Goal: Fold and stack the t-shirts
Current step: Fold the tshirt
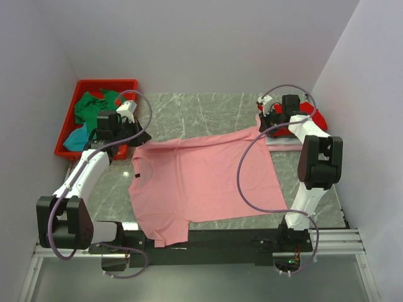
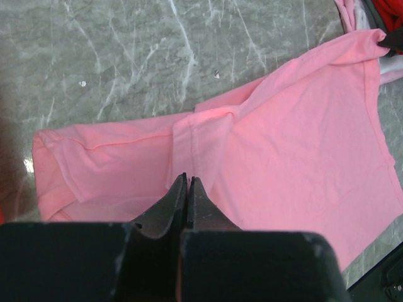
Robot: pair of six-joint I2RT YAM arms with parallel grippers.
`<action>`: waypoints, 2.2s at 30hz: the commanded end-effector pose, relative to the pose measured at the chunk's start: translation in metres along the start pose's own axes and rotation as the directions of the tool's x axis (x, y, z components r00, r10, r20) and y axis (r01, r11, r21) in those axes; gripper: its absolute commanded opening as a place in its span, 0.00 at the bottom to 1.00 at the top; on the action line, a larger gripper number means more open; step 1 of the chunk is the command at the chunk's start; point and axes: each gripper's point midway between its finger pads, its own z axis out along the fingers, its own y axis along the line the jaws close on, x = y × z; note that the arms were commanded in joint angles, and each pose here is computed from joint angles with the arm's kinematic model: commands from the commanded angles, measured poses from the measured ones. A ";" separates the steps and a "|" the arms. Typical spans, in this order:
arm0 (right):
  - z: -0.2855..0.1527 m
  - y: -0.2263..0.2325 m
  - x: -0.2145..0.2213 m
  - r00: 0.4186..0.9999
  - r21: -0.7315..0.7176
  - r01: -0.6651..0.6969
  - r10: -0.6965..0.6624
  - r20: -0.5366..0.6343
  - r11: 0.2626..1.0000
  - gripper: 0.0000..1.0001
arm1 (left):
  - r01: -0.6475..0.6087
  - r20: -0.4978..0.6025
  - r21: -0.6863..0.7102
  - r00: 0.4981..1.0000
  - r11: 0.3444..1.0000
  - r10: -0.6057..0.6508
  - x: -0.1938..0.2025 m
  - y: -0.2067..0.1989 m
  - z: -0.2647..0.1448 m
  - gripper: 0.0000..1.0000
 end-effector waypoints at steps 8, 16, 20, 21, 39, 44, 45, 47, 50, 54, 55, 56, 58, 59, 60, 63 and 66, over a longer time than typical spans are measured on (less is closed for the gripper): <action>-0.026 -0.007 -0.017 0.995 0.038 0.068 -0.071 0.076 0.997 0.06 | -0.003 0.015 -0.032 1.000 0.999 0.003 0.003 0.000 -0.011 0.01; -0.027 -0.001 -0.006 0.993 0.016 0.102 -0.103 0.058 0.995 0.13 | 0.000 -0.003 -0.030 1.000 1.000 0.000 0.011 0.000 -0.013 0.01; -0.034 0.002 0.000 0.991 0.008 0.123 -0.124 0.057 0.992 0.29 | -0.004 -0.009 -0.025 1.000 1.000 0.004 0.013 -0.001 -0.014 0.01; -0.037 0.001 0.000 0.991 0.013 0.123 -0.123 0.060 0.992 0.37 | -0.003 -0.014 -0.025 1.000 1.000 0.002 0.015 0.000 -0.014 0.01; -0.071 0.036 -0.007 0.977 -0.088 0.166 -0.151 0.153 0.982 0.65 | 0.003 -0.038 -0.013 0.999 1.000 -0.003 0.030 -0.001 -0.018 0.01; -0.069 0.040 -0.003 0.979 -0.106 0.154 -0.137 0.149 0.982 0.65 | 0.009 -0.050 -0.014 0.999 1.000 -0.010 0.033 0.000 -0.017 0.01; -0.069 0.040 -0.002 0.979 -0.105 0.154 -0.137 0.148 0.983 0.65 | 0.009 -0.047 -0.015 0.999 1.000 -0.010 0.032 -0.001 -0.017 0.01; -0.068 0.042 0.000 0.980 -0.112 0.150 -0.133 0.145 0.982 0.65 | 0.011 -0.048 -0.009 0.999 1.000 -0.011 0.033 -0.002 -0.018 0.01; -0.068 0.044 -0.001 0.981 -0.120 0.146 -0.127 0.149 0.982 0.65 | 0.024 -0.053 -0.011 0.998 1.000 -0.025 0.035 -0.003 -0.019 0.01; -0.069 0.046 -0.003 0.980 -0.129 0.142 -0.121 0.159 0.981 0.65 | 0.049 -0.066 -0.015 0.997 0.999 -0.050 0.040 -0.005 -0.020 0.01; -0.070 0.046 -0.004 0.979 -0.130 0.142 -0.120 0.162 0.981 0.65 | 0.050 -0.069 -0.014 0.996 0.999 -0.051 0.041 -0.007 -0.019 0.01; -0.070 0.046 -0.004 0.979 -0.131 0.142 -0.120 0.163 0.981 0.65 | 0.061 -0.077 -0.016 0.995 0.998 -0.062 0.043 -0.008 -0.019 0.01; -0.071 0.047 -0.005 0.979 -0.134 0.141 -0.118 0.166 0.981 0.65 | 0.065 -0.099 -0.021 0.993 0.998 -0.067 0.050 -0.010 -0.018 0.01; -0.071 0.048 -0.006 0.978 -0.135 0.142 -0.119 0.169 0.981 0.65 | 0.066 -0.103 -0.023 0.992 0.998 -0.068 0.050 -0.011 -0.017 0.01; -0.071 0.048 -0.007 0.979 -0.138 0.140 -0.116 0.170 0.980 0.65 | 0.067 -0.110 -0.026 0.991 0.997 -0.069 0.052 -0.012 -0.017 0.02; -0.072 0.049 -0.008 0.978 -0.140 0.142 -0.116 0.174 0.980 0.65 | 0.076 -0.138 -0.036 0.987 0.996 -0.081 0.061 -0.015 -0.015 0.02; -0.075 0.050 -0.010 0.976 -0.135 0.146 -0.121 0.179 0.980 0.65 | 0.097 -0.163 -0.063 0.981 0.993 -0.106 0.068 -0.014 -0.014 0.04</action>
